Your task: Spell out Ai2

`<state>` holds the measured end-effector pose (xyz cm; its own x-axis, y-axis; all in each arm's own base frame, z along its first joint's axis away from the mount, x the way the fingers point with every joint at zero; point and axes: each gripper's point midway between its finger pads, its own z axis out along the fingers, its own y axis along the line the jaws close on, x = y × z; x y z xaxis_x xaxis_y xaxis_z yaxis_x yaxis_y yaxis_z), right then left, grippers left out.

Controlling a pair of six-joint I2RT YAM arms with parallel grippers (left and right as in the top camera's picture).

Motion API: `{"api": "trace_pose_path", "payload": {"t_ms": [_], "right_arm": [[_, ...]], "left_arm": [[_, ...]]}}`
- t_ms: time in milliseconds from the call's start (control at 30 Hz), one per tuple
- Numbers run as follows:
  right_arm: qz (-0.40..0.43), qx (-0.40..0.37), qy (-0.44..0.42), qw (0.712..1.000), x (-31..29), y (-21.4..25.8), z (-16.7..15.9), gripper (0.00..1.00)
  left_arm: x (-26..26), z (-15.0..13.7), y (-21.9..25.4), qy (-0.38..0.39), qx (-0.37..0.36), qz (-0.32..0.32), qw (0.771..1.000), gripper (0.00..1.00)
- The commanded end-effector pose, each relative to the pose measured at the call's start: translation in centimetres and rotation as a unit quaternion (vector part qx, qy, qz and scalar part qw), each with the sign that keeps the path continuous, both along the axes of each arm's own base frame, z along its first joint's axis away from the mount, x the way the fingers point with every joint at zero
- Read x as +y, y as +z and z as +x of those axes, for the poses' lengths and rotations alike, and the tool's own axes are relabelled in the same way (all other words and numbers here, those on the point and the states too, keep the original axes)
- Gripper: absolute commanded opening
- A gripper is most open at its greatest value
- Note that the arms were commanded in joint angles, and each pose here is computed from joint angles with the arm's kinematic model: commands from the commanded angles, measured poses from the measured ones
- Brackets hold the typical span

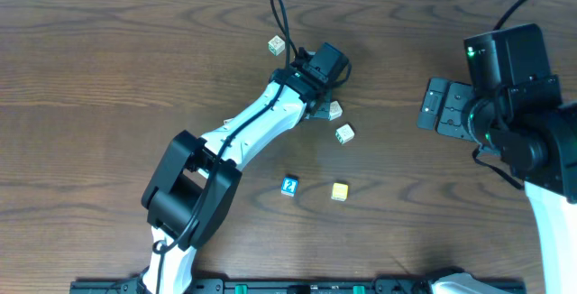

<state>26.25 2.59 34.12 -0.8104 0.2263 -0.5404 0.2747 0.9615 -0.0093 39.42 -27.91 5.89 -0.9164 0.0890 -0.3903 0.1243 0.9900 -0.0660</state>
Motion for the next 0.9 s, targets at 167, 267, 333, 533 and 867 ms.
{"api": "trace_pose_path", "payload": {"t_ms": [167, 267, 333, 533, 867], "right_arm": [[0.003, 0.002, -0.011, 1.0, -0.2, -0.2, 0.0, 0.99], [0.004, 0.002, -0.013, 1.0, -0.2, -0.2, 0.0, 0.99], [0.005, 0.002, -0.014, 1.0, -0.2, -0.2, 0.0, 0.99], [0.004, 0.005, -0.014, 1.0, -0.2, -0.3, -0.2, 0.99], [0.004, 0.006, -0.016, 1.0, -0.2, -0.3, -0.2, 0.99]], "left_arm": [[0.2, -0.6, -2.4, 0.021, 0.03, 0.002, 0.999, 0.17], [0.3, -0.7, -2.6, 0.033, 0.033, 0.0, 0.999, 0.17], [0.3, -0.7, -2.6, 0.037, 0.034, -0.002, 0.999, 0.17], [0.5, -0.8, -2.8, 0.044, 0.035, 0.001, 0.998, 0.16], [0.7, -0.9, -3.1, 0.051, 0.037, 0.002, 0.998, 0.16]]}}
